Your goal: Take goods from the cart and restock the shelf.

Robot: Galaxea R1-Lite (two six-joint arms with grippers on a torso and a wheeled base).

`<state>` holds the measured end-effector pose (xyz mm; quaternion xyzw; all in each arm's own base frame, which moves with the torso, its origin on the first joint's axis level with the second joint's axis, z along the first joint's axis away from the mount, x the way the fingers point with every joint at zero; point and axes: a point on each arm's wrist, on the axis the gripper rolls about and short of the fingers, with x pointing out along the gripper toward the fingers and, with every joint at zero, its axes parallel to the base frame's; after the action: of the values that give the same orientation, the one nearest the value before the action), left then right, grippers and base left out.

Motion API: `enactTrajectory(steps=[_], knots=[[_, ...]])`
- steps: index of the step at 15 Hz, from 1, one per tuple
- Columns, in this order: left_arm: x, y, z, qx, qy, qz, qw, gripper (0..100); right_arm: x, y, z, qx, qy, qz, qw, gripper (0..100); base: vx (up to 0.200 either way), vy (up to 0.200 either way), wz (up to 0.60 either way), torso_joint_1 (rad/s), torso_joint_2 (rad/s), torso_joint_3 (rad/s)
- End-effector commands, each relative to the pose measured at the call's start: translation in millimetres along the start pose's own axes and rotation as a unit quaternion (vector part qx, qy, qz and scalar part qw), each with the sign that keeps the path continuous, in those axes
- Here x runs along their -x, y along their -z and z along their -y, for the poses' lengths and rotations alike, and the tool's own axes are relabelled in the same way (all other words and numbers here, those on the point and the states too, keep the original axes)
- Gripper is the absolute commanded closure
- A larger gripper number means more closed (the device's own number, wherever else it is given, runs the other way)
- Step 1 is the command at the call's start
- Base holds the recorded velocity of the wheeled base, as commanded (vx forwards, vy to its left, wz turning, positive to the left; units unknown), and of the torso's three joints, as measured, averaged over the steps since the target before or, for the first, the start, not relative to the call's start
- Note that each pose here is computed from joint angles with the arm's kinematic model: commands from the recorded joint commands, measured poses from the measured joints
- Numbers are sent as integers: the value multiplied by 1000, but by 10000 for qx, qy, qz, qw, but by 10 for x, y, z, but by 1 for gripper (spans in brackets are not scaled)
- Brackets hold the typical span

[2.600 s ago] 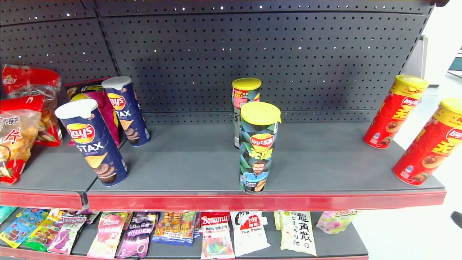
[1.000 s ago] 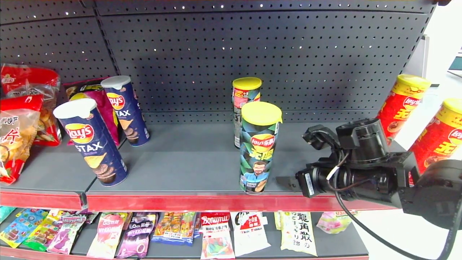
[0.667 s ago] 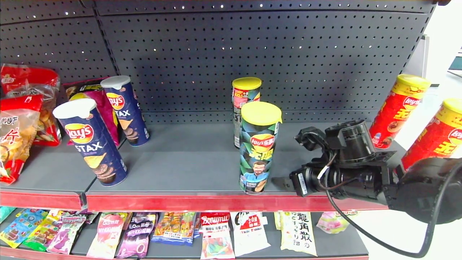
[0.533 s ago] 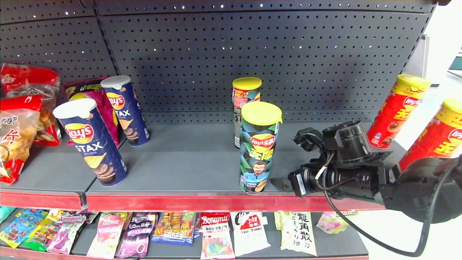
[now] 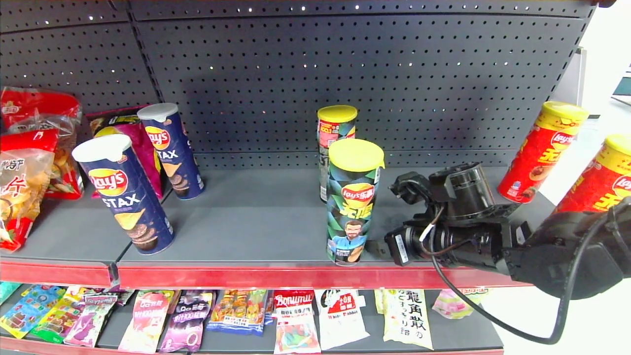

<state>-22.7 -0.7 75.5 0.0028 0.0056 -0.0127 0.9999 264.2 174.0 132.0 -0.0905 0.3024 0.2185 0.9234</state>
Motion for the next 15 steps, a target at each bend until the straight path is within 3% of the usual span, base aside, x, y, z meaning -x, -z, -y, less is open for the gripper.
enactTrajectory(steps=[1, 15], knots=[[0, 0, 0, -2, -4, 3, 10000, 0, -14, 4, -17, 19, -20, -15, 10000, 0, 0, 0, 0, 0, 0, 0], [0, 0, 0, -2, -4, 3, 10000, 0, -19, -21, -131, 135, -117, 32, 9998, 0, 0, 0, 0, 0, 0, 0]])
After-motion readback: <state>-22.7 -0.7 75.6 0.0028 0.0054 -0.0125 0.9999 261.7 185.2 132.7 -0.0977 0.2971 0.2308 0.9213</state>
